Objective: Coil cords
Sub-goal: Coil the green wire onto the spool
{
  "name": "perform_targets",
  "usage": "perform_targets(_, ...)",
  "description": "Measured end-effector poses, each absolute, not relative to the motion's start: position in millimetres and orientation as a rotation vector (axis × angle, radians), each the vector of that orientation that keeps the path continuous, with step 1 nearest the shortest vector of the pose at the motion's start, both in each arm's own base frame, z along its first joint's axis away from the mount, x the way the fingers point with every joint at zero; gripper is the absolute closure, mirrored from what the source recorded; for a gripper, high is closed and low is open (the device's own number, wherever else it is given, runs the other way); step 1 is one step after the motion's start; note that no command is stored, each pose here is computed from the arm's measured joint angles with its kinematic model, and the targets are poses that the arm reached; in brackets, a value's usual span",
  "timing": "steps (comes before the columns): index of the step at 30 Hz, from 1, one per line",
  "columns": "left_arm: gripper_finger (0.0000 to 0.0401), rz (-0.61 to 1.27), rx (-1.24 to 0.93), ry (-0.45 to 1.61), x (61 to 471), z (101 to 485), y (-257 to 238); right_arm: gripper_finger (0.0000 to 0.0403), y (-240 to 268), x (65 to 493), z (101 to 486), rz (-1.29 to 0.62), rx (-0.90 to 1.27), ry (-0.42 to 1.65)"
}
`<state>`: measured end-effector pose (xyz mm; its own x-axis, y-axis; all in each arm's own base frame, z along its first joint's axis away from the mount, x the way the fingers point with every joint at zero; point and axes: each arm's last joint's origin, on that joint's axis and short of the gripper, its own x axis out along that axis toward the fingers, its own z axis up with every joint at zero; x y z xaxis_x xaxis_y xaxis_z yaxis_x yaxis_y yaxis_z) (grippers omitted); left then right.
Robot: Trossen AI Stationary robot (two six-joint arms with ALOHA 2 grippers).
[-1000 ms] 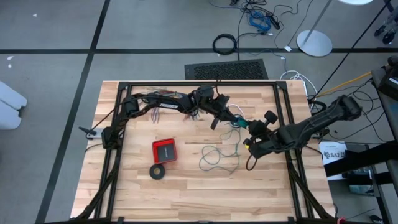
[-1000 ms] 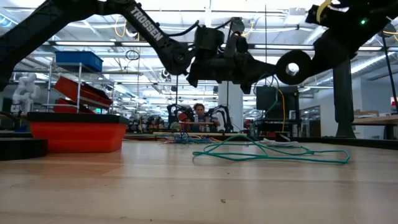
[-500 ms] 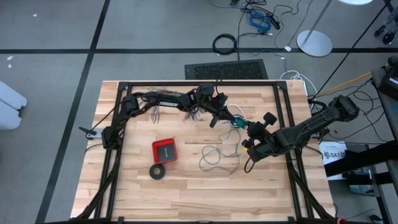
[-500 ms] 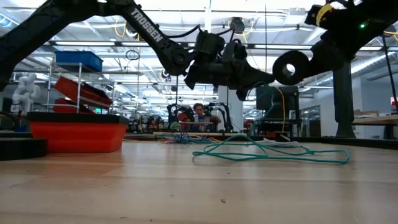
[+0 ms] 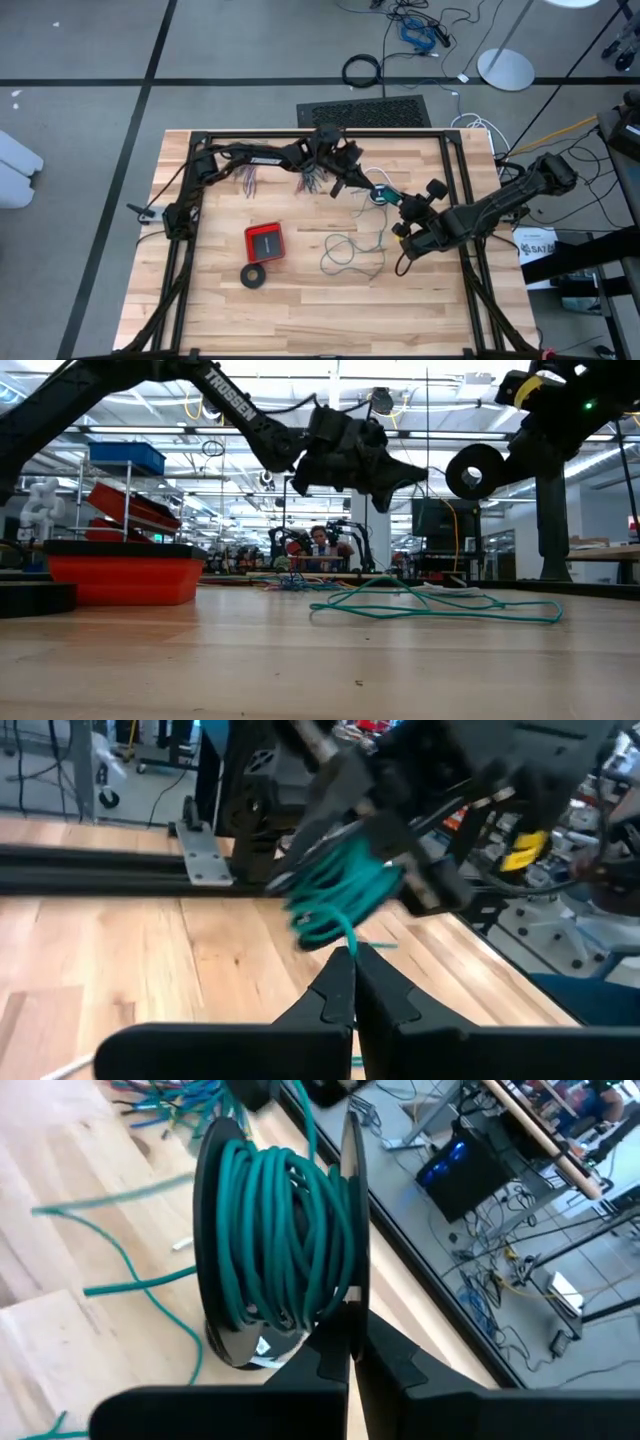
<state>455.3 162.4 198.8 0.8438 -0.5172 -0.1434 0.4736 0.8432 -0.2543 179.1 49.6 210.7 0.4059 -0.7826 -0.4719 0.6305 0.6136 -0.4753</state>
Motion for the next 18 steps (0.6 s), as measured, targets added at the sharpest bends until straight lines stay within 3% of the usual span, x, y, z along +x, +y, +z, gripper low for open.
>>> perform_targets(18, 0.04, -0.53, -0.124, 0.222, 456.9, 218.7, 134.1, 0.0403, 33.6, 194.3, 210.9, -0.919, -0.247, 0.755)
